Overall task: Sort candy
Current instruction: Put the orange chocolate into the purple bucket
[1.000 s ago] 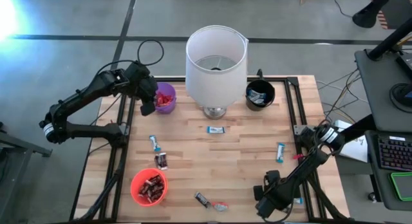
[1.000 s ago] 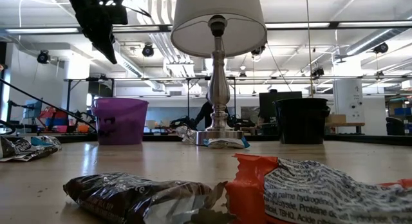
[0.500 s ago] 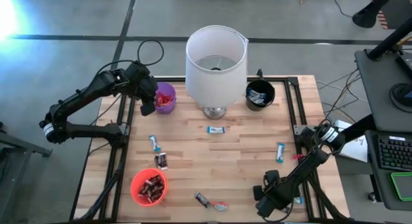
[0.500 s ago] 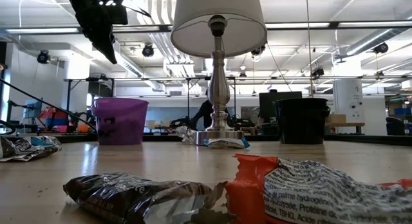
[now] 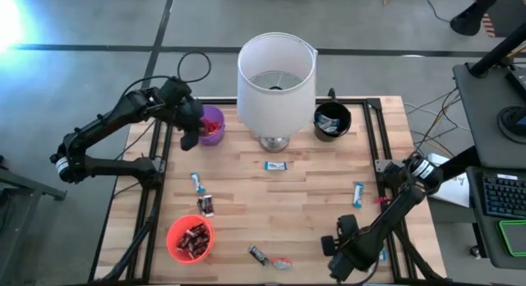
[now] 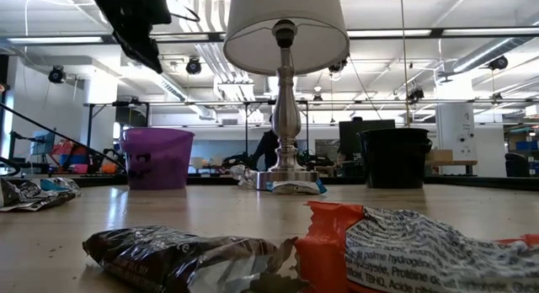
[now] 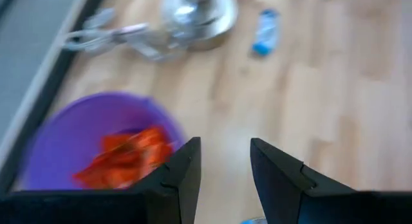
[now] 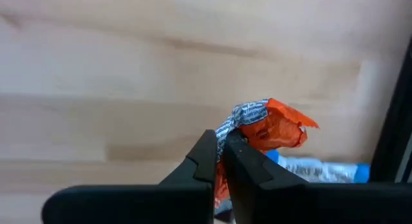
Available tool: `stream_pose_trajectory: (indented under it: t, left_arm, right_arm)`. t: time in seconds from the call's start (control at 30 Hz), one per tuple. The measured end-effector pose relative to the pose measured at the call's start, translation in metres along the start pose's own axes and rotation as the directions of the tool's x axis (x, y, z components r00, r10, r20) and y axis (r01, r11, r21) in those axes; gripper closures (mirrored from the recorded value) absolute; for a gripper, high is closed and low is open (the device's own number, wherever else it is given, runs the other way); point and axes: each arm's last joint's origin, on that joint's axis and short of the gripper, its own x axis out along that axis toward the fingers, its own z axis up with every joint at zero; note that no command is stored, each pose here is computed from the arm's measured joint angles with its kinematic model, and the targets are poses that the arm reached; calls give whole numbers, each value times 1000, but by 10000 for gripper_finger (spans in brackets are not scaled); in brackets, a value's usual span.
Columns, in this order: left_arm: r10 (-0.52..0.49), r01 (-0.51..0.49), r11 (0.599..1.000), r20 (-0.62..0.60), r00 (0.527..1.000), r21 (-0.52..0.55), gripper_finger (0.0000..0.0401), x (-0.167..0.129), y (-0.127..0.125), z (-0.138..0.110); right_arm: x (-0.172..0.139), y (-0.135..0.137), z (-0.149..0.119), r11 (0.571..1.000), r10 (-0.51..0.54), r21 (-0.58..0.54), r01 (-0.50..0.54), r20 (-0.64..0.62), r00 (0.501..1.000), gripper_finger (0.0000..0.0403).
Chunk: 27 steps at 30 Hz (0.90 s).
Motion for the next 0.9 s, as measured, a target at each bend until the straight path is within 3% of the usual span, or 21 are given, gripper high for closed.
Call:
stream_pose_trajectory:
  t: [0.13, 0.37, 0.57, 0.9]
  left_arm:
    - [-116, 116, 993, 35, 993, -5, 285, 0, -3, 1]
    - [-247, 251, 964, 50, 968, -89, 283, -1, -8, 0]
    - [-317, 316, 939, 15, 948, -137, 253, -2, -11, -6]
    - [-420, 420, 905, 9, 907, -66, 209, -3, -22, -7]
  right_arm:
    - [-19, 2, 5, 998, 58, 0, -58, 66, 996, 390]
    - [-28, 15, 20, 995, 77, -68, -71, 81, 994, 390]
    - [-38, 28, 33, 984, 161, -101, -148, 138, 977, 390]
    - [-82, 64, 72, 924, 346, -256, -285, 240, 907, 390]
